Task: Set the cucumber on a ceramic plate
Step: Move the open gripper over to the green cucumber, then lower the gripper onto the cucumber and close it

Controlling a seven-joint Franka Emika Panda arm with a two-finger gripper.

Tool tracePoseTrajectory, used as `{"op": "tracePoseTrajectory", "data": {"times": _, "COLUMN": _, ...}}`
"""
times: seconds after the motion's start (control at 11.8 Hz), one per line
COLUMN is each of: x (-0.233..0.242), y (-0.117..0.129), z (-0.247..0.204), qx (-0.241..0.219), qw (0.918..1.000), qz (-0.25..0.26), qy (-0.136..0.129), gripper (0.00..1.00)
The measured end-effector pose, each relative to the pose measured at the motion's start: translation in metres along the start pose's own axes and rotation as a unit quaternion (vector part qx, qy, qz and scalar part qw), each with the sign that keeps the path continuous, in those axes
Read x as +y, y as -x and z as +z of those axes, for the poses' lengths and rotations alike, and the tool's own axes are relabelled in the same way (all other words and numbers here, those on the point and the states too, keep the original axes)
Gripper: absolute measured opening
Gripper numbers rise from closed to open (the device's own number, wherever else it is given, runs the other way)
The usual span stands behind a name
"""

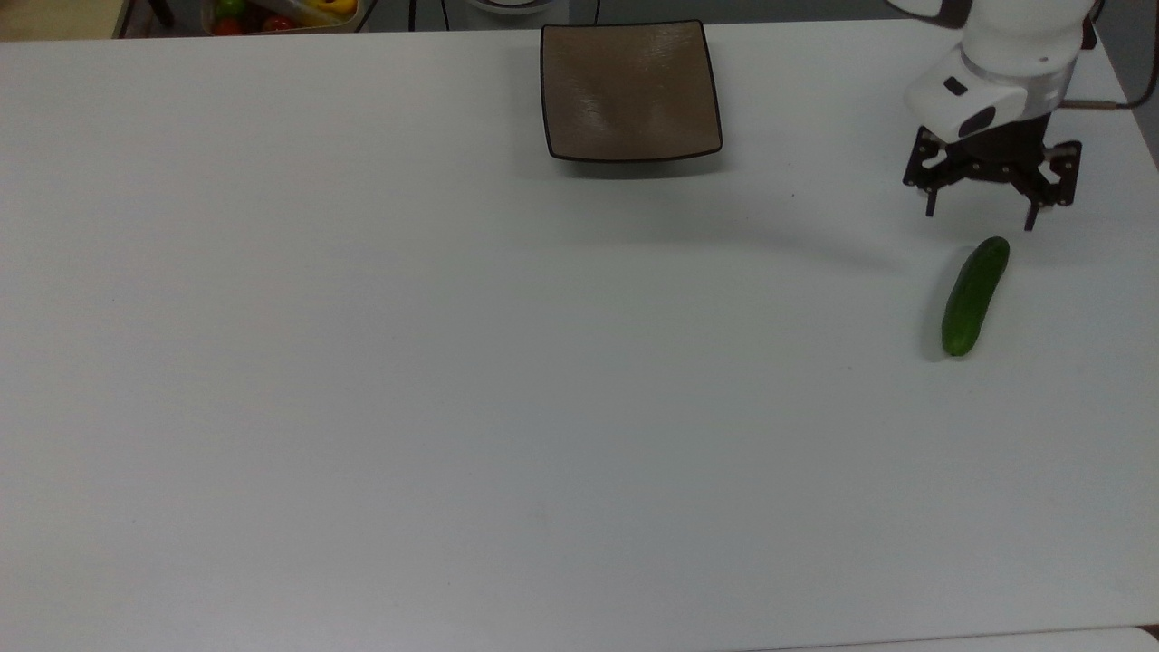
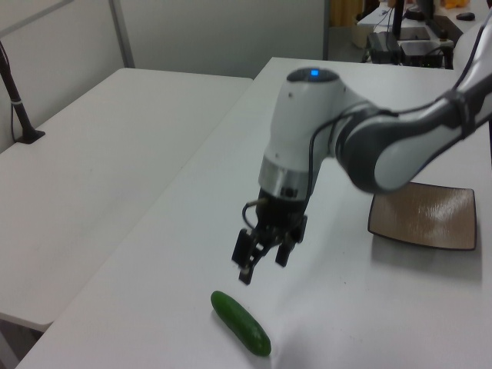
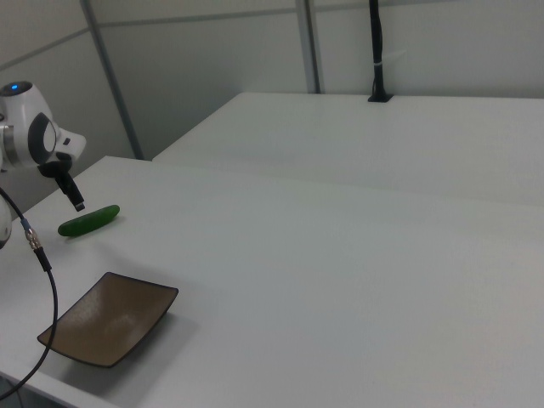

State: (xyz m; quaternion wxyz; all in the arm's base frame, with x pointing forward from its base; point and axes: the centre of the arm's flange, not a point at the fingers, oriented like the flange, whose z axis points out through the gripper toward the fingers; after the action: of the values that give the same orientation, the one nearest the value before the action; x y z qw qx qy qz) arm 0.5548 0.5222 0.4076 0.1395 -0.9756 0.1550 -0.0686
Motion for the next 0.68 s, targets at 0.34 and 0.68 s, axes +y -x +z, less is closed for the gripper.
{"op": "tracePoseTrajectory", "data": {"times": 0.34, "x": -0.016, "y": 0.024, "z": 0.06, "qx": 0.061, "qw": 0.998, "qz": 0.016, "qy": -0.005, "gripper": 1.0}}
{"op": "tracePoseTrajectory", "data": {"times": 0.68, "x": -0.02, "y": 0.027, "z": 0.087, "qx": 0.082, "qw": 0.9965, "qz": 0.015, "qy": -0.003, "gripper": 1.0}}
